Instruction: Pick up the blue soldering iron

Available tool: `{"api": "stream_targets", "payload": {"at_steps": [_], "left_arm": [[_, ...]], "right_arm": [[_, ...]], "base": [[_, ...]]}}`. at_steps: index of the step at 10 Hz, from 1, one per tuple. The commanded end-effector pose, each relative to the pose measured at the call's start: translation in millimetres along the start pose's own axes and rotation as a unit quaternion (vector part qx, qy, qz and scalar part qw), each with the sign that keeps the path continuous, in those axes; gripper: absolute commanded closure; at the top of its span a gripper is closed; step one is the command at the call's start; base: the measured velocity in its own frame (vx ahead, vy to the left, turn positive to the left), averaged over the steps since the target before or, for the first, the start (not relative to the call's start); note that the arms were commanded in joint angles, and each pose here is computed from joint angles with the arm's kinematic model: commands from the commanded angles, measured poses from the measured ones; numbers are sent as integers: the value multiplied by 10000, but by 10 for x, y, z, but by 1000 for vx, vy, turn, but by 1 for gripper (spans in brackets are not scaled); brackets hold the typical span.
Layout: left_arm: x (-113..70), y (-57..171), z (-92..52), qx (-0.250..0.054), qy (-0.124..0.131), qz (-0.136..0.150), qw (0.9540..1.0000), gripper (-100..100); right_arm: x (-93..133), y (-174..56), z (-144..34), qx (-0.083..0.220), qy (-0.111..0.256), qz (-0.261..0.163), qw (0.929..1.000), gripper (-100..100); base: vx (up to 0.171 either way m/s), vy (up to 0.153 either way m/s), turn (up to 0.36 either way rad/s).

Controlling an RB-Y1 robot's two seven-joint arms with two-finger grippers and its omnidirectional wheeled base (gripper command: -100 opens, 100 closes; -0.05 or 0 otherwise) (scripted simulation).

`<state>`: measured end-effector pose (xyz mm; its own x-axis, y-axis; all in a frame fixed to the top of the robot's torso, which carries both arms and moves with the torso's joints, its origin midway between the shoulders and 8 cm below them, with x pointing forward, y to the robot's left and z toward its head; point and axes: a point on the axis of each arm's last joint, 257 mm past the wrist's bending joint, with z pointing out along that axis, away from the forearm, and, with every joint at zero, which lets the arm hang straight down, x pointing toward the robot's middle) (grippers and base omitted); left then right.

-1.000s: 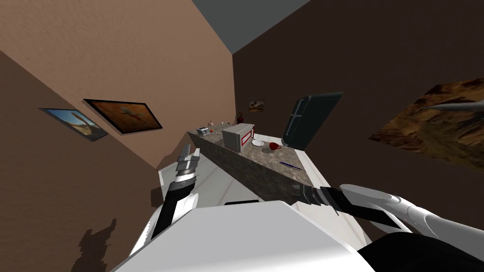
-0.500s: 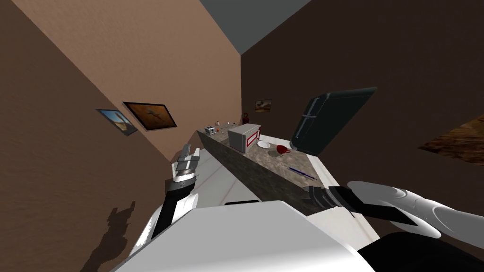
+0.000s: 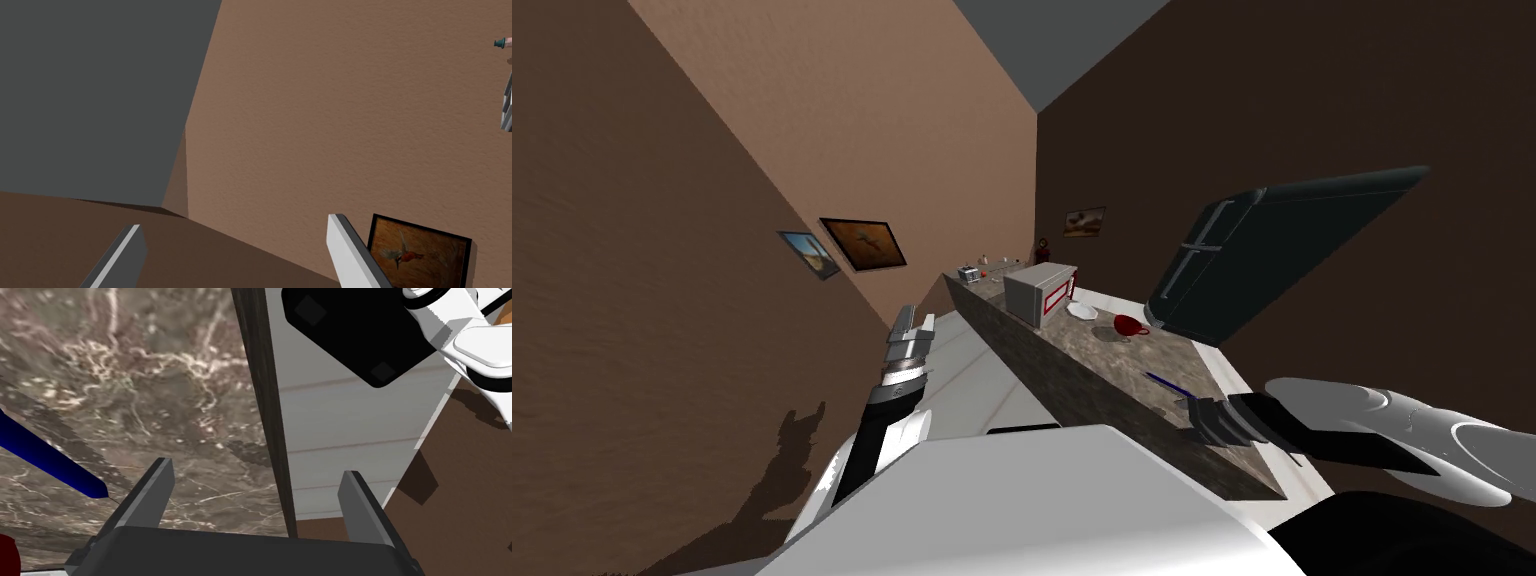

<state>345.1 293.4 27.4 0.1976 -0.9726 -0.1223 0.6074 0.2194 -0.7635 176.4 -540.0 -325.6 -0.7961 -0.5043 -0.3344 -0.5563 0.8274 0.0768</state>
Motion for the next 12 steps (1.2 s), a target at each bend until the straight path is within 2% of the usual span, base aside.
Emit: {"api": "stream_targets", "payload": {"at_steps": [1,3,5,7,8,10,11,12], "left_arm": [[0,0,0,0,0,0,10000,0],[1,0,0,1,1,-1,10000,0],[0,0,0,0,1,0,10000,0],[0,0,0,0,0,1,10000,0],[0,0,0,0,0,0,10000,0],[0,0,0,0,0,0,10000,0],[0,0,0,0,0,0,10000,0],[0,0,0,0,0,0,10000,0]], "right_arm": [[166,-118,-99,113,274,-22,9996,-100],[484,-252,-277,266,735,-38,9969,-100],[801,-268,-396,306,1114,16,9933,-100],[801,-268,-396,306,1114,16,9933,-100],[1088,-193,-454,257,1396,115,9898,-100],[1321,-80,-476,170,1593,220,9868,-100],[1228,-128,-466,210,1522,181,9880,-100],[1243,-122,-469,201,1536,189,9878,0]], "base": [[43,-4,236],[92,-28,392],[113,-59,301],[42,-30,51],[47,-36,298],[62,-63,251],[-9,-3,23],[0,0,0]]}}
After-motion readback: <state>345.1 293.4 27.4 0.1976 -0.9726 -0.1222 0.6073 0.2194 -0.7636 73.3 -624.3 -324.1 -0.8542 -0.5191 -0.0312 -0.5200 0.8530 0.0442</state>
